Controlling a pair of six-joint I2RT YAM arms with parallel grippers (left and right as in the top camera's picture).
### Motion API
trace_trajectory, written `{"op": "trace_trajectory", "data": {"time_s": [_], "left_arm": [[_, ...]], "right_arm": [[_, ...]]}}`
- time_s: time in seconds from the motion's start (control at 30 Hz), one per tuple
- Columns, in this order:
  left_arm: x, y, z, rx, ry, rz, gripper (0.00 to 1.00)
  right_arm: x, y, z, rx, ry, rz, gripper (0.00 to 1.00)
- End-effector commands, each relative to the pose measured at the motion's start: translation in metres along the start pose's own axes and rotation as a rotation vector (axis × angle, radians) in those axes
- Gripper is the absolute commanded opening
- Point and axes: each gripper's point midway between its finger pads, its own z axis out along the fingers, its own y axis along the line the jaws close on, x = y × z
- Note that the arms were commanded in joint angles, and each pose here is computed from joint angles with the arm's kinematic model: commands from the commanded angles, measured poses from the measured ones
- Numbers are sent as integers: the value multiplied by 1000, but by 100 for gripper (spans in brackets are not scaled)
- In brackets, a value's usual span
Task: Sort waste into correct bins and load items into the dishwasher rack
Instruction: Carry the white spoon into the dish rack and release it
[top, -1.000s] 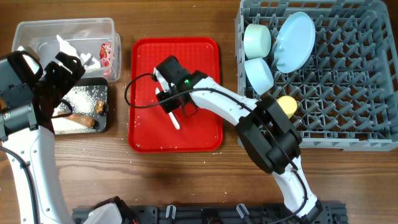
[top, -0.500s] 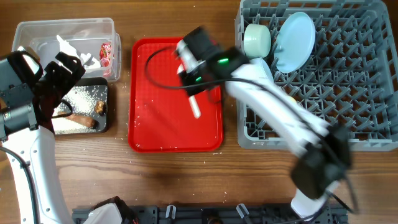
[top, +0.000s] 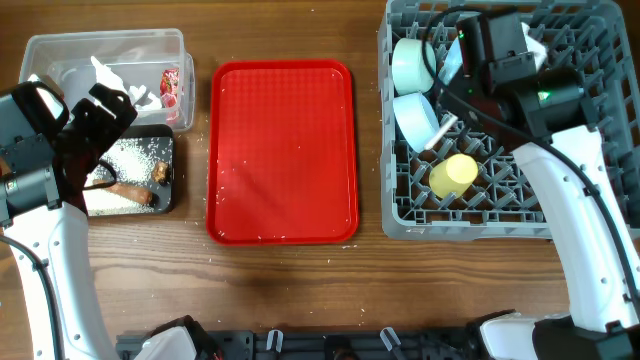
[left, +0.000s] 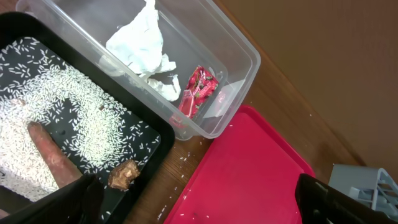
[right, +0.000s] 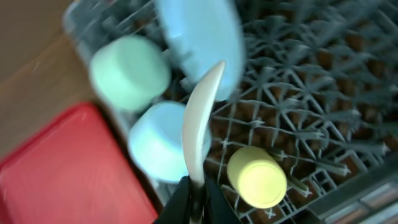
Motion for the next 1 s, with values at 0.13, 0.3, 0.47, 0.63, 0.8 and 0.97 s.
{"op": "trace_trajectory", "data": {"time_s": [0.13,0.3,0.47,0.63,0.8,0.97], "left_arm": [[-3,-5,-2,18,-6,20,100],[-3,-5,-2,18,-5,20,100],[-3,-5,-2,18,-5,20,100],[-3,-5,-2,18,-6,20,100],[-3,-5,-2,18,-5,20,100],[-3,-5,-2,18,-5,20,100]], "right_arm": [[12,-60,44,245,-86,461,4],[13,-69,81,236,-113,516,4],[11,-80,105,238,-139,565,8],[7,-84,107,244,-143,521,45],[6,-74,103,197,-98,339,63],[25,-30,62,-113,77,-121,77]]}}
